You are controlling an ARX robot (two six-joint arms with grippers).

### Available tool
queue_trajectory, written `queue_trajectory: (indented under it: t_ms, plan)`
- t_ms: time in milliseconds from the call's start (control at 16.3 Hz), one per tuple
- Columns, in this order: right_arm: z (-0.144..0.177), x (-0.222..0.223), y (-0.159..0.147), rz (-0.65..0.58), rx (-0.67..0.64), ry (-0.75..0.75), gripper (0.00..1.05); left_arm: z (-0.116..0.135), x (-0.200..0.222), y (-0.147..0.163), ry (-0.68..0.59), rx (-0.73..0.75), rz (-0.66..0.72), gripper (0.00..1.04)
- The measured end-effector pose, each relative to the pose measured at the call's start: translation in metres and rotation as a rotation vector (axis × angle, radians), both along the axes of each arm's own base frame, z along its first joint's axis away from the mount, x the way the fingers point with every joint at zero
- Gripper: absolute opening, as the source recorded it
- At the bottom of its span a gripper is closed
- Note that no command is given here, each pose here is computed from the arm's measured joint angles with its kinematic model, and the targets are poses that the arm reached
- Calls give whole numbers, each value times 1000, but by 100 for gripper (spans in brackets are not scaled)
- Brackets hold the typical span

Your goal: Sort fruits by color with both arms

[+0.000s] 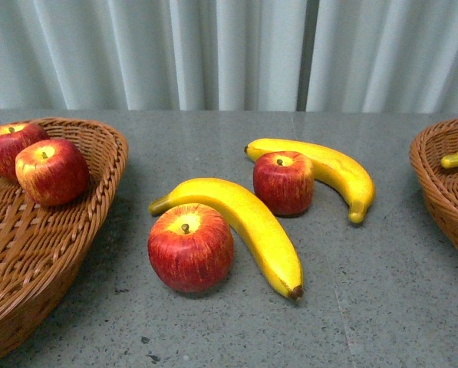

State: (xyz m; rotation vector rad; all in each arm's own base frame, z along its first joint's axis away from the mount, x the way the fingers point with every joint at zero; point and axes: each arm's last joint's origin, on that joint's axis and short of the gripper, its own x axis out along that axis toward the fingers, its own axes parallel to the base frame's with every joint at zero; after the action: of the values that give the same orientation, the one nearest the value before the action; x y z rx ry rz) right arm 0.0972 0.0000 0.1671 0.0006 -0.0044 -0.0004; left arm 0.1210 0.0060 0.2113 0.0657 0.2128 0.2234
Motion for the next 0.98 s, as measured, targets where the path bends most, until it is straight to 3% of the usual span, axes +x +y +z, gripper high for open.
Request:
queue_trajectory:
  t_ms: [184,307,984]
  plan:
    - [0,0,0,0,0,1,98,44,55,0,-66,62,-164,98]
    - [0,0,0,0,0,0,98,65,109,-29,19,41,-388,98]
    - [0,0,0,0,0,0,98,50,150,-85,231,80,-656,98]
